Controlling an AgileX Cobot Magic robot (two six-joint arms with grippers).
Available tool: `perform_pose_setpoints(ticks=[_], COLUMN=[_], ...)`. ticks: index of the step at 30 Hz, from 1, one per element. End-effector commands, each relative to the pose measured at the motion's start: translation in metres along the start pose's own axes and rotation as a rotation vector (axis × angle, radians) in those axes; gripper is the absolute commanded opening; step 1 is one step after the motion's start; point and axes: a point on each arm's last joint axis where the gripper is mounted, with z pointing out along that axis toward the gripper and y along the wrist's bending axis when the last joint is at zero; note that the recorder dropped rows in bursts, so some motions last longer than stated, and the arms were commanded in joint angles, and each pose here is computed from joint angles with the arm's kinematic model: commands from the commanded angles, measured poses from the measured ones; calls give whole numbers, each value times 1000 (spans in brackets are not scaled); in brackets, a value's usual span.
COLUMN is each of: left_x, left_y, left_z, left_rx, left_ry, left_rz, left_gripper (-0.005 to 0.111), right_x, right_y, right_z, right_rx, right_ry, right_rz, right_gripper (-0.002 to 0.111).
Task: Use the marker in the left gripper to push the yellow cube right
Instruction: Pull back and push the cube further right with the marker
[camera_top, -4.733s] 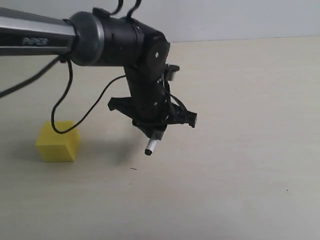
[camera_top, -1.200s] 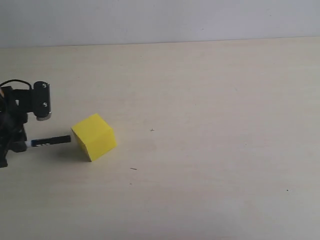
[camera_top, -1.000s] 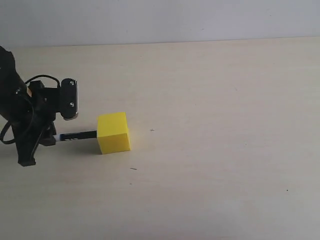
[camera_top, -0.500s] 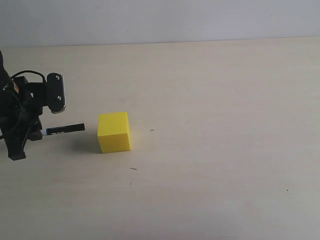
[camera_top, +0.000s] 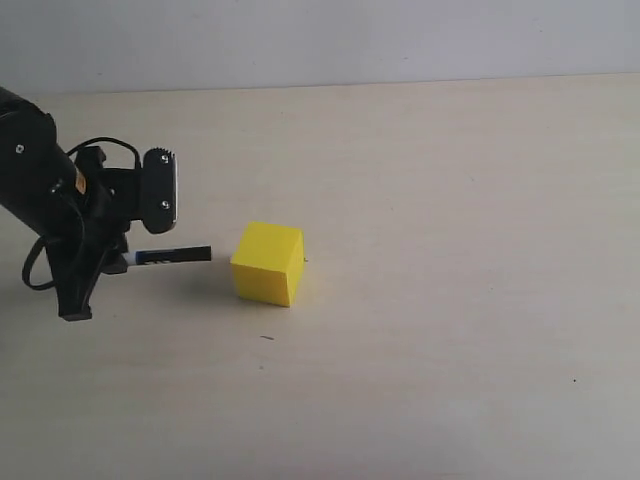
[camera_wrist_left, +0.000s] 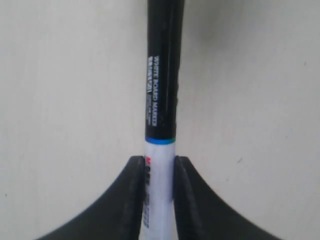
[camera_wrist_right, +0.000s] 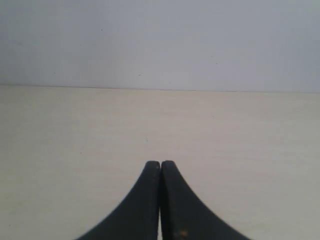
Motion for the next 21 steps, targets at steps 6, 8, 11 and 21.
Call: perform_pose_setpoints(ticks=[6, 8, 11, 21], left_x=[-6, -20, -35, -5], left_y=[-2, -9, -14, -5], left_z=[-1, -3, -7, -6], left_rx=[3, -3, -5, 61], left_ry=[7, -15, -31, 70], left_rz=[13, 57, 103, -2], left_gripper=[0, 0, 0, 0], right_x=[1, 1, 1, 1], right_y=[0, 0, 0, 0], right_z=[0, 0, 0, 0], right_rx=[6, 6, 5, 5], right_ry=[-5, -5, -7, -7], right_rz=[-3, -3, -3, -3], right_gripper=[0, 0, 0, 0])
